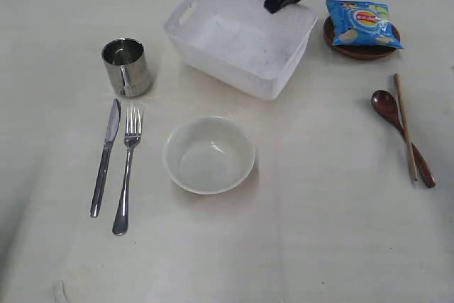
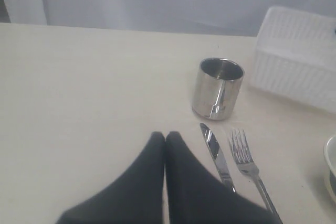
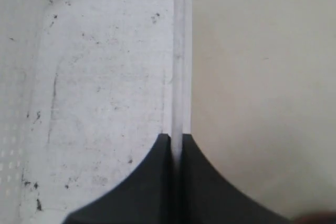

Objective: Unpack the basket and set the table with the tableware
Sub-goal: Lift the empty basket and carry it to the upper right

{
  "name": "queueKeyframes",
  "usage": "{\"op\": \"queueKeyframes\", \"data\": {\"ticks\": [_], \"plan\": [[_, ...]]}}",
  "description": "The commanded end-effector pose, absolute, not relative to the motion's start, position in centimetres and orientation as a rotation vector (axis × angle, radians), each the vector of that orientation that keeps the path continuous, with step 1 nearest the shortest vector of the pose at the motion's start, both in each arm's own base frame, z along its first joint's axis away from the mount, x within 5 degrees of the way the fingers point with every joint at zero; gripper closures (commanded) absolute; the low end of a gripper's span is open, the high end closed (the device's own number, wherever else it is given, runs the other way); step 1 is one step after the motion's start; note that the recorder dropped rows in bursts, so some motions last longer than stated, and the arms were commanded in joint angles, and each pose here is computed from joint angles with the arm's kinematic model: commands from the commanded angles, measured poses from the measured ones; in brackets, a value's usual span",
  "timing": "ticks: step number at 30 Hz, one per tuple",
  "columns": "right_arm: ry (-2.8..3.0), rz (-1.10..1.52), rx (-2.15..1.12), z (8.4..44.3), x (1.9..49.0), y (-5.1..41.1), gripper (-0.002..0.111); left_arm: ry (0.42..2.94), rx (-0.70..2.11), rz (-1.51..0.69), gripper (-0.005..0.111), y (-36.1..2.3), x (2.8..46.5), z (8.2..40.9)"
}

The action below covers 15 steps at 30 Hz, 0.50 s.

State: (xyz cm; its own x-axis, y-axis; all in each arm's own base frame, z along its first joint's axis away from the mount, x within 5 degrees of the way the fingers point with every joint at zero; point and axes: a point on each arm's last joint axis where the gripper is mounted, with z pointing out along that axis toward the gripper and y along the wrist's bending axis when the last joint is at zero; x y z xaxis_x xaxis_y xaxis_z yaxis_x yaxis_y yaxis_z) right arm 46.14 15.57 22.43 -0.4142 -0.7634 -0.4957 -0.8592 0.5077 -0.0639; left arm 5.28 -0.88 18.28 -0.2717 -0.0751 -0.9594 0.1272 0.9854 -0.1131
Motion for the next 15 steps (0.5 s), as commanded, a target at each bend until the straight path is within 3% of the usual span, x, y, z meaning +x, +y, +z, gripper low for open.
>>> {"op": "queueKeyframes", "data": {"ticks": [1,6,15], "plan": [[2.219,0.154,-1.188,28.6,46.7,11.4,0.109,1.834,0.046,-0.195,0.107,-0.9,5.3,18.2],[2.284,0.114,-0.863,31.3,47.1,4.8,0.109,1.834,0.046,-0.195,0.107,-0.9,5.3,18.2],[2.396,0.097,-0.171,30.8,47.4,-8.3,0.109,1.834,0.046,-0.195,0.107,-0.9,5.3,18.2]]}}
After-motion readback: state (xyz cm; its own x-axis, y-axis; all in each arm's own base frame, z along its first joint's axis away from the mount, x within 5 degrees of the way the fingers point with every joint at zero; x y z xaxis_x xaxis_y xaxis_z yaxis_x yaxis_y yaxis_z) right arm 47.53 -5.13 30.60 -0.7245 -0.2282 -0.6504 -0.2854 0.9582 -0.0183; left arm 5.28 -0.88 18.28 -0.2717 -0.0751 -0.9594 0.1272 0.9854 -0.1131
